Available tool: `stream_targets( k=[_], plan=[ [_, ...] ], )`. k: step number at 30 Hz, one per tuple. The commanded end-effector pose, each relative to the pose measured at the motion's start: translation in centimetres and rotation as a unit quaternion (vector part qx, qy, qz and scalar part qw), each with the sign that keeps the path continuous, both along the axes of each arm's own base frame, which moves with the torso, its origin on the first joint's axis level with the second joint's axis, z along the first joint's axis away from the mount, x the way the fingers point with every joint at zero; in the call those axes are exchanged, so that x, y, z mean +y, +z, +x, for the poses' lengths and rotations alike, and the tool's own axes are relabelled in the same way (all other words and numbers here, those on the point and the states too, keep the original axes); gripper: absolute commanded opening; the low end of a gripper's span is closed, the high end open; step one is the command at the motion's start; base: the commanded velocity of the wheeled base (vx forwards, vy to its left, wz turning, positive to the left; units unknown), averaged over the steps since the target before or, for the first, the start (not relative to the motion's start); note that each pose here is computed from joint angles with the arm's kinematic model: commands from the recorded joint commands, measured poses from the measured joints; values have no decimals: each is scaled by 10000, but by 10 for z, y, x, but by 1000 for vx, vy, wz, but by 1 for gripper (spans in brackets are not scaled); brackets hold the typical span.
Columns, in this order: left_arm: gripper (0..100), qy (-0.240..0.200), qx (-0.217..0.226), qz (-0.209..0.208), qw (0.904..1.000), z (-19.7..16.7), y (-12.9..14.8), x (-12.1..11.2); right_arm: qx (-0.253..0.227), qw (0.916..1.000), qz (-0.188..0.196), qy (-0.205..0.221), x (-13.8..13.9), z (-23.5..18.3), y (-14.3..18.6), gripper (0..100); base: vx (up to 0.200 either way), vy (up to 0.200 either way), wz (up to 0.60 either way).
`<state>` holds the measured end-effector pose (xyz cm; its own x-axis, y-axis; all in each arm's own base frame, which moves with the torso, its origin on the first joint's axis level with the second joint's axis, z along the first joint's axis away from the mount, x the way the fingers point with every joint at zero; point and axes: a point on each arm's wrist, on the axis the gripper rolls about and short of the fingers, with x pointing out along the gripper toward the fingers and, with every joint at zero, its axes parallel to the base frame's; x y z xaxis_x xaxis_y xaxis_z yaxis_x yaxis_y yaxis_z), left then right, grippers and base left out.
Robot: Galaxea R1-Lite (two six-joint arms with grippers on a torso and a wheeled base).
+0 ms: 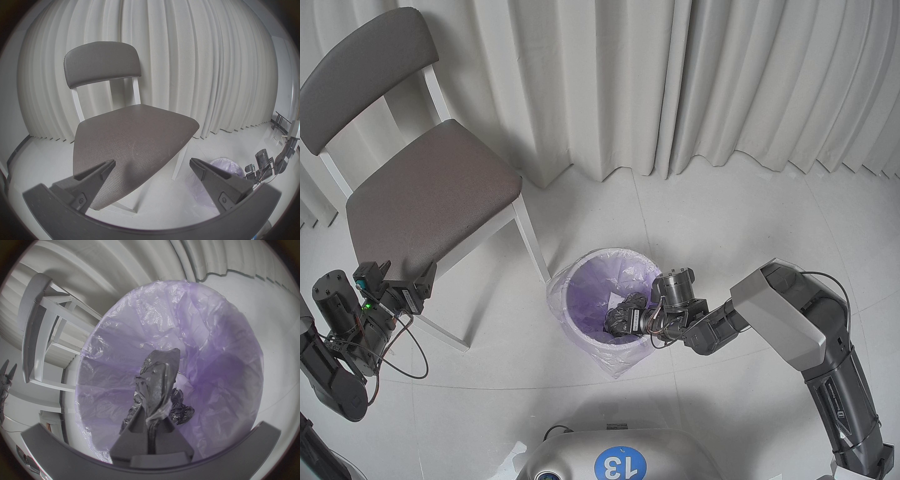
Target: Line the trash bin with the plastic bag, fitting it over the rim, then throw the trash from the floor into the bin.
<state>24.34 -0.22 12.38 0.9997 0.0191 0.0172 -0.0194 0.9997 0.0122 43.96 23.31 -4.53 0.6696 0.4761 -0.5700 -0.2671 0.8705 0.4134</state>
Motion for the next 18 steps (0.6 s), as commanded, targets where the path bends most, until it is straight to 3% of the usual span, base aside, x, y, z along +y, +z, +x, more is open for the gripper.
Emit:
stream_targets(
  k=[1, 7, 13, 18],
  plan=[
    [100, -65, -182, 2, 9998, -3, 6, -3, -67, 10000, 42, 5, -2, -2, 15, 0, 0, 0, 0],
    [100, -27, -197, -12, 9998, -8, 8, -6, -251, 9995, 143, 98, -4, -13, 54, 0, 0, 0, 0],
    [100, -50, -13, 3, 10000, -3, -1, -8, -521, 9980, -101, 341, -10, -32, 84, 0, 0, 0, 0],
    [100, -134, -36, 24, 9999, -3, 0, -12, -794, 9961, -67, 381, -17, -43, 118, 0, 0, 0, 0]
  ],
)
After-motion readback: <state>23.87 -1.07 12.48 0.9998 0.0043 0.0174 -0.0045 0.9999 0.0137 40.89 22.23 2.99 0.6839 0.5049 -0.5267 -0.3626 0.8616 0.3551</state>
